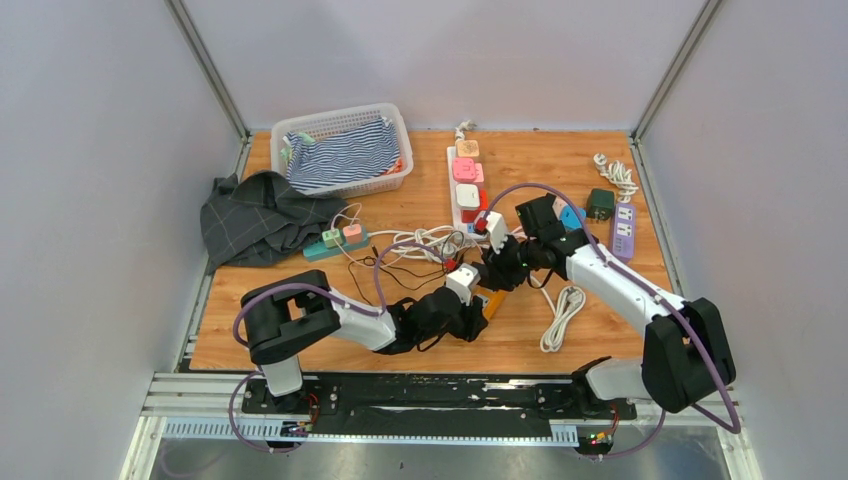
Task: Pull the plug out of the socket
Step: Remove the plug from the socket.
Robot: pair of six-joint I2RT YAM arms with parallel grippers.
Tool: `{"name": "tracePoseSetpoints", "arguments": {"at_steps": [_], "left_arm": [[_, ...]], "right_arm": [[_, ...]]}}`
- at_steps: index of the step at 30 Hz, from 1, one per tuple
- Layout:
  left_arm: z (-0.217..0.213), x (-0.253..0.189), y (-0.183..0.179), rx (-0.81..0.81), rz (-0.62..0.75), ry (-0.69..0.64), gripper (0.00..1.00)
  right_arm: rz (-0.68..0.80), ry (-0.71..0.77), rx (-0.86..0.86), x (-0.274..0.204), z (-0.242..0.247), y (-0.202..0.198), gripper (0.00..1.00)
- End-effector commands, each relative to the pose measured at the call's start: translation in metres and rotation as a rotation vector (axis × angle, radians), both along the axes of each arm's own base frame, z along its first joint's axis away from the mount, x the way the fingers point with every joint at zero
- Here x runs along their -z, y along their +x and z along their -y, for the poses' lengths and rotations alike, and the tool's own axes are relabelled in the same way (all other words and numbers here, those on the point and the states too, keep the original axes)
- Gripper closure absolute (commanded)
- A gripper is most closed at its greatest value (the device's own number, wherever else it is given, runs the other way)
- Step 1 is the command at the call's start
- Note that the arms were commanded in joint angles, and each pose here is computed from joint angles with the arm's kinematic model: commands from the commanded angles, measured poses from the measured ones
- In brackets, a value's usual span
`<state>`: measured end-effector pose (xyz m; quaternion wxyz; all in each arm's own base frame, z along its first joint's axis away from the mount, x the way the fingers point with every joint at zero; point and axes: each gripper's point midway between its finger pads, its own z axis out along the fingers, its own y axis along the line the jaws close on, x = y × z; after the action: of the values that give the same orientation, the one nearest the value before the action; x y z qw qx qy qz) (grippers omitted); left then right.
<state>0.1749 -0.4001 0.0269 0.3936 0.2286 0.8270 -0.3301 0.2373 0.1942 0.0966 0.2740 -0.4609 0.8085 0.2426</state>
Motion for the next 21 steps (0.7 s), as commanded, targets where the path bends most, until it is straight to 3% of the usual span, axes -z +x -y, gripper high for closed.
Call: {"name": "tracePoseSetpoints", "arguments": {"at_steps": [1, 3, 5, 6, 8, 10, 12, 14, 16, 19, 21], "left_arm": [[-0.035, 0.064, -0.027, 0.081, -0.097, 0.240, 1.00], [-0.036, 0.063, -0.027, 0.081, -0.093, 0.239, 1.00], [-0.037, 0.063, -0.027, 0.080, -0.093, 0.239, 1.00], [-0.036, 0.062, -0.028, 0.080, -0.094, 0.238, 1.00], [-0.036, 0.063, -0.028, 0.081, -0.094, 0.239, 1.00], [-0.036, 0.065, -0.028, 0.084, -0.098, 0.242, 1.00], [-0.034, 0.064, -0.029, 0.091, -0.100, 0.237, 1.00], [-0.032, 0.063, -0.030, 0.097, -0.103, 0.234, 1.00], [-0.033, 0.062, -0.030, 0.096, -0.103, 0.232, 1.00], [-0.035, 0.061, -0.030, 0.090, -0.100, 0.230, 1.00], [-0.034, 0.059, -0.030, 0.091, -0.099, 0.227, 1.00]], "right_arm": [[-0.302, 0.340, -0.304, -0.044, -0.055, -0.089, 1.00], [-0.225, 0.233, -0.186, -0.027, -0.046, -0.065, 1.00], [-0.036, 0.020, 0.069, 0.000, -0.012, -0.010, 1.00], [-0.026, 0.008, 0.128, 0.002, -0.002, 0.002, 1.00], [-0.155, 0.171, 0.039, -0.014, -0.017, -0.017, 1.00], [-0.307, 0.393, -0.183, -0.046, -0.044, -0.065, 1.00], [-0.361, 0.454, -0.311, -0.061, -0.054, -0.093, 1.00], [-0.328, 0.422, -0.333, -0.057, -0.056, -0.094, 1.00], [-0.265, 0.311, -0.226, -0.036, -0.049, -0.072, 1.00], [0.006, -0.032, 0.149, 0.003, 0.001, 0.007, 1.00], [0.029, -0.087, 0.245, 0.008, 0.022, 0.025, 1.00]]}}
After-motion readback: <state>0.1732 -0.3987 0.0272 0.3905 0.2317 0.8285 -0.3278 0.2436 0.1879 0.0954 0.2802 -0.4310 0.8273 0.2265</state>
